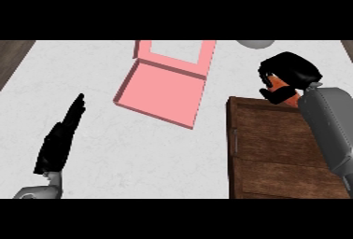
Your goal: Pick the sweet potato from the tray and place it in the cardboard box
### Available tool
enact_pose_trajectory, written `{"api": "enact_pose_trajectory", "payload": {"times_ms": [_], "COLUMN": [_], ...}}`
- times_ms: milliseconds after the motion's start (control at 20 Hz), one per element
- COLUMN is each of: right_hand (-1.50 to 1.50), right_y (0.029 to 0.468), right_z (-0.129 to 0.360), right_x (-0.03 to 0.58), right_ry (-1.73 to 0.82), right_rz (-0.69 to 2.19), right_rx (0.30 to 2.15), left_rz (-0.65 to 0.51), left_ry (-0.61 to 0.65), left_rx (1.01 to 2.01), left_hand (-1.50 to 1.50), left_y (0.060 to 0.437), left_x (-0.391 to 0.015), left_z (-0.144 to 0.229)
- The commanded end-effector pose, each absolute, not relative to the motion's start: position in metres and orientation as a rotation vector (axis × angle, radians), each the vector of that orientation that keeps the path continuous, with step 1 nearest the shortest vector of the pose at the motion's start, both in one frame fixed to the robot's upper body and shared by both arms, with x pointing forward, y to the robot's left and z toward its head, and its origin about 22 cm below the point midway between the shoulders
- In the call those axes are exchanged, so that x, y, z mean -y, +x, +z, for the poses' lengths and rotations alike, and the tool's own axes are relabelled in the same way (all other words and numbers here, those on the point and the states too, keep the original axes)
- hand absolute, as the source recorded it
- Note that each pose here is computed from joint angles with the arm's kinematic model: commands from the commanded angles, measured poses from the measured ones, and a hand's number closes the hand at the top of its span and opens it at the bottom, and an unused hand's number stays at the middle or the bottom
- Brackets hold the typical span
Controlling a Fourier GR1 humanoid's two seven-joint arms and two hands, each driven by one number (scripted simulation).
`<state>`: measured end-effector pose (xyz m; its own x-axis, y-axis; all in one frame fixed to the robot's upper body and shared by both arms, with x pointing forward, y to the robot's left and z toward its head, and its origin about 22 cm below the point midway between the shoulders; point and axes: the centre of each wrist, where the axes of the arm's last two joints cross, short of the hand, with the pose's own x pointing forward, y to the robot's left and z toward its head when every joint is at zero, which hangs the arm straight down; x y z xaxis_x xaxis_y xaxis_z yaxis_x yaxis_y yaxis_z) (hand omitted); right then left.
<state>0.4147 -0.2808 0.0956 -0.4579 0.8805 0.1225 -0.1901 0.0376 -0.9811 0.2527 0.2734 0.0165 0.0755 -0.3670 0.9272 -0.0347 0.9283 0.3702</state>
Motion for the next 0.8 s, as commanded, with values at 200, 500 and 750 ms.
{"api": "enact_pose_trajectory", "payload": {"times_ms": [200,500,750], "right_hand": [1.5,1.5,1.5], "right_y": [0.457,0.459,0.468], "right_z": [0.157,0.156,0.204], "right_x": [0.27,0.234,0.206], "right_ry": [-0.655,-0.228,-0.05], "right_rz": [1.468,1.262,1.251], "right_rx": [1.664,1.987,2.066], "left_rz": [-0.229,-0.207,-0.217], "left_ry": [0.349,0.374,0.379], "left_rx": [1.476,1.459,1.457], "left_hand": [0.0,0.0,0.0], "left_y": [0.254,0.252,0.242], "left_x": [-0.266,-0.283,-0.288], "left_z": [0.023,0.012,0.006]}}
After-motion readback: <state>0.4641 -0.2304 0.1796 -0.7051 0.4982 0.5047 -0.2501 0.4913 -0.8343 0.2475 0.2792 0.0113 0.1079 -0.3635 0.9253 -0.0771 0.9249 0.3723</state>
